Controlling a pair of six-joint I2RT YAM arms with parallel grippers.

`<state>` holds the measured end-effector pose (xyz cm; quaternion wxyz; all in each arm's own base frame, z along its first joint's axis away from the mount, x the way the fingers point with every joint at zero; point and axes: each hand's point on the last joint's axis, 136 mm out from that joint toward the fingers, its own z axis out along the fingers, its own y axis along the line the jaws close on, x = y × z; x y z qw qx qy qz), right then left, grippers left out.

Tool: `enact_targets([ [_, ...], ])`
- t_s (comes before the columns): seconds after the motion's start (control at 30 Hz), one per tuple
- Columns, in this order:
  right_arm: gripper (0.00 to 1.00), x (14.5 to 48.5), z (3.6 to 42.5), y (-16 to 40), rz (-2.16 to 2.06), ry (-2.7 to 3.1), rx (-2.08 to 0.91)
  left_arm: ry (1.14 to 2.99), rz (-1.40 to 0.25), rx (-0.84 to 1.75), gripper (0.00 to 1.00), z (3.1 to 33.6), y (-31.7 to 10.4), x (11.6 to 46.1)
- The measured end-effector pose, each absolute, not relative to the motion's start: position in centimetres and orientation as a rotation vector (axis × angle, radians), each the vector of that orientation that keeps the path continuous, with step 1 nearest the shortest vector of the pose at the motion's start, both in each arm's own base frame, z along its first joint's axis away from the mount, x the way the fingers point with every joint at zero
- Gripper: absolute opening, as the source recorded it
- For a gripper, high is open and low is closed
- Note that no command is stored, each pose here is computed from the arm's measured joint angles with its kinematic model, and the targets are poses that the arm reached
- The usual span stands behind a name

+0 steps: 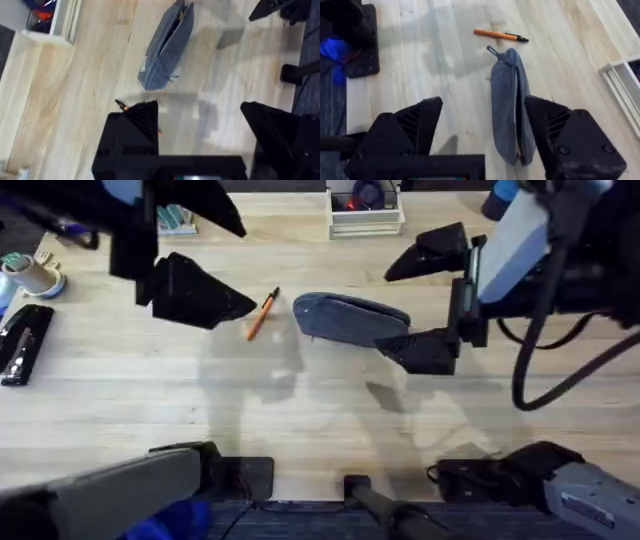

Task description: Unzip the bag, pick up the pens from the table one at a time and place them inside, then zip the bag closed.

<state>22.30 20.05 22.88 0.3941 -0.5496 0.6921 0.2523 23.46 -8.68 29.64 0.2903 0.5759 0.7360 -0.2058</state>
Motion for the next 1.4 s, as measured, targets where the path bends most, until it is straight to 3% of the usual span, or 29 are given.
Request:
enact_targets([
  [0.47, 0.996, 21.6, 23.9, 17.6, 0.516, 1.934, -1.39, 1.989, -0.446, 1.444, 0.993, 31.9, -8.6, 20.9],
  [1.4, 0.996, 21.3, 23.6, 17.2, 0.497, 1.956, -1.403, 2.07, -0.486, 1.332, 0.994, 31.8, -8.7, 19.7],
])
